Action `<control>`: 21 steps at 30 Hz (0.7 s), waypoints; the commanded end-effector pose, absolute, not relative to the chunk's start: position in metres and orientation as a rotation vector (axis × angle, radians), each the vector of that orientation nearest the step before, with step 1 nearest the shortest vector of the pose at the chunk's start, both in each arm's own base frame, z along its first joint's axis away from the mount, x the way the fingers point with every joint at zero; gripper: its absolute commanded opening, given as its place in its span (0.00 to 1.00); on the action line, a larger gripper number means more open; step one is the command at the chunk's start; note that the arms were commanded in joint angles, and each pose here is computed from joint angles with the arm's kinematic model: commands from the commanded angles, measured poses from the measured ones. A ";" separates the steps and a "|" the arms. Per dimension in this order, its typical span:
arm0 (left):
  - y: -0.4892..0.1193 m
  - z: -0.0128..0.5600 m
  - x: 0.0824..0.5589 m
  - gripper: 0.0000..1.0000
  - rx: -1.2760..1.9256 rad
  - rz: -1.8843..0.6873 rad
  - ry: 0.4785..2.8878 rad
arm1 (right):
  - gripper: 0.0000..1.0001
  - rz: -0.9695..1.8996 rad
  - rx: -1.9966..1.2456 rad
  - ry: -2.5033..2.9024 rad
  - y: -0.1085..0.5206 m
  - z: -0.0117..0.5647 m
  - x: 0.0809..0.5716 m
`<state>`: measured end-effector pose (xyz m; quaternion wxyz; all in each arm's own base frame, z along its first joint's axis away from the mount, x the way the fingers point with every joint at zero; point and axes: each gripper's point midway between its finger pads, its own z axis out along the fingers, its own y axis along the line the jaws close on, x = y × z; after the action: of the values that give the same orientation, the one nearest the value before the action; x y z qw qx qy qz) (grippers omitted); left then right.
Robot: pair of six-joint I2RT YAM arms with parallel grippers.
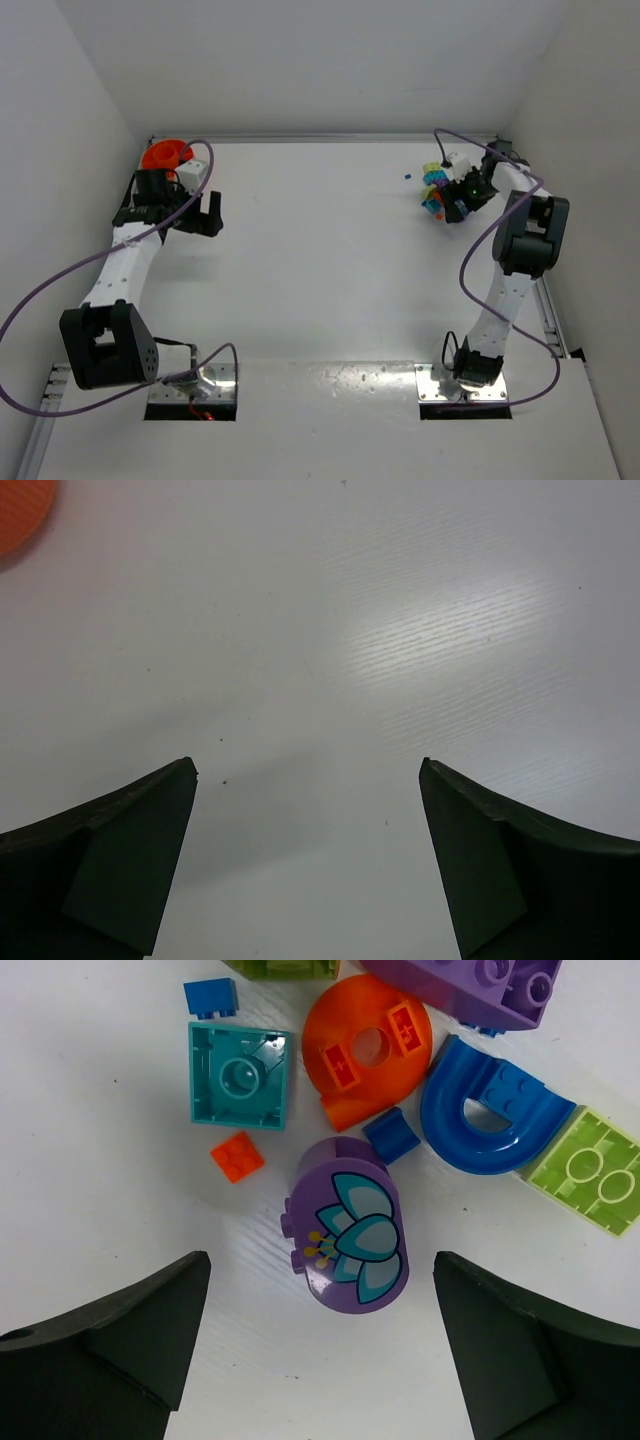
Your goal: Sort the legos into containers by color
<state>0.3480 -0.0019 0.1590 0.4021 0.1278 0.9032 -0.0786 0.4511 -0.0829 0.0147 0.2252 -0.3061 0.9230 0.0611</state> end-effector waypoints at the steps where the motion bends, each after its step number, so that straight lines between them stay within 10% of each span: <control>1: -0.006 0.173 0.358 1.00 0.343 -0.201 2.241 | 0.93 0.083 -0.889 2.452 -0.090 0.043 0.469; 10: -0.008 0.173 0.360 1.00 0.338 -0.200 2.247 | 0.70 0.126 -0.914 2.480 -0.093 0.027 0.483; 21: -0.008 0.168 0.363 1.00 0.327 -0.207 2.257 | 0.65 0.201 -0.954 2.535 -0.087 0.013 0.465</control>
<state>0.3502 -0.0054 0.1490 0.3873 0.1247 0.9095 -0.0851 0.4634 -0.0890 0.0113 0.2082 -0.3322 0.9178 0.0625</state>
